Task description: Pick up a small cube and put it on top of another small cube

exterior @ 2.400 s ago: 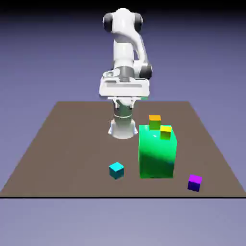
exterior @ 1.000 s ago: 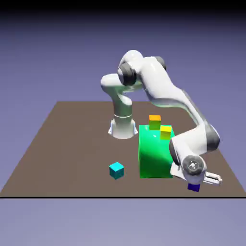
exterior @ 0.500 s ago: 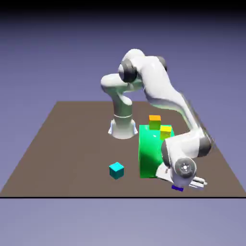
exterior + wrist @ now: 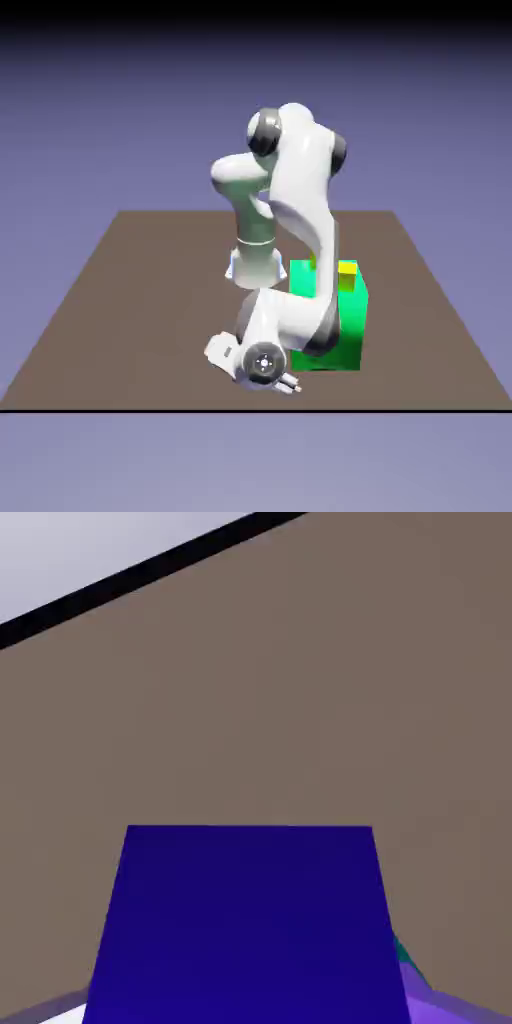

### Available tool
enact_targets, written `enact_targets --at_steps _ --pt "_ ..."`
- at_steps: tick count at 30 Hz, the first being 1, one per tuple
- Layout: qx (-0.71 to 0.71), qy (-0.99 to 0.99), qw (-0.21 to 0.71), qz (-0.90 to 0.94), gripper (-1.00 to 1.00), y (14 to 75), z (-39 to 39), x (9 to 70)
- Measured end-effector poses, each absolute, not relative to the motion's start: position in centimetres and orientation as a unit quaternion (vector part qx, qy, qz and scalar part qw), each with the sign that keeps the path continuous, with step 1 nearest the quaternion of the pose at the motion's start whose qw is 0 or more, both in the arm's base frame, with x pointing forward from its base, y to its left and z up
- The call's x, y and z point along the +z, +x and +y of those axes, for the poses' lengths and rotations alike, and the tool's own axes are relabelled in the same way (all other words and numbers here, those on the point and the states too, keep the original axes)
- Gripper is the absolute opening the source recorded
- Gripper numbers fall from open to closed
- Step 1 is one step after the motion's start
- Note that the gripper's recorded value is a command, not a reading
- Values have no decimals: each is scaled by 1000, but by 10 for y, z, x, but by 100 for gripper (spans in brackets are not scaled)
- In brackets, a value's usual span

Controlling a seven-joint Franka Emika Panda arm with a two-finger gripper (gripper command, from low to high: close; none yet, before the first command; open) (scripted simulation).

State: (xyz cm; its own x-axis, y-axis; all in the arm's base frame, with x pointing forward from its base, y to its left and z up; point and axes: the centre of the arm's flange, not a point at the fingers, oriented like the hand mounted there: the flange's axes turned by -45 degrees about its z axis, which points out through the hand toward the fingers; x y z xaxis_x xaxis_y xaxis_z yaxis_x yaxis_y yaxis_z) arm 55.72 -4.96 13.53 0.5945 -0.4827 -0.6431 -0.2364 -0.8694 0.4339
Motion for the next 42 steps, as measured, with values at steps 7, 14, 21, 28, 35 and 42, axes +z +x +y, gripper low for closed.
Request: enact_targets --at_steps 7,14,21,28,35,42 --pt "-479 822 139 -274 -100 515 -93 139" --pt "-529 768 105 -346 -100 474 -88 154" --pt "-517 758 46 -396 -100 456 -58 198" --pt "-467 793 -14 -391 -100 447 -11 272" --pt "-406 845 -70 -341 -100 420 46 360" --pt "-361 882 -115 -281 -100 381 99 402"
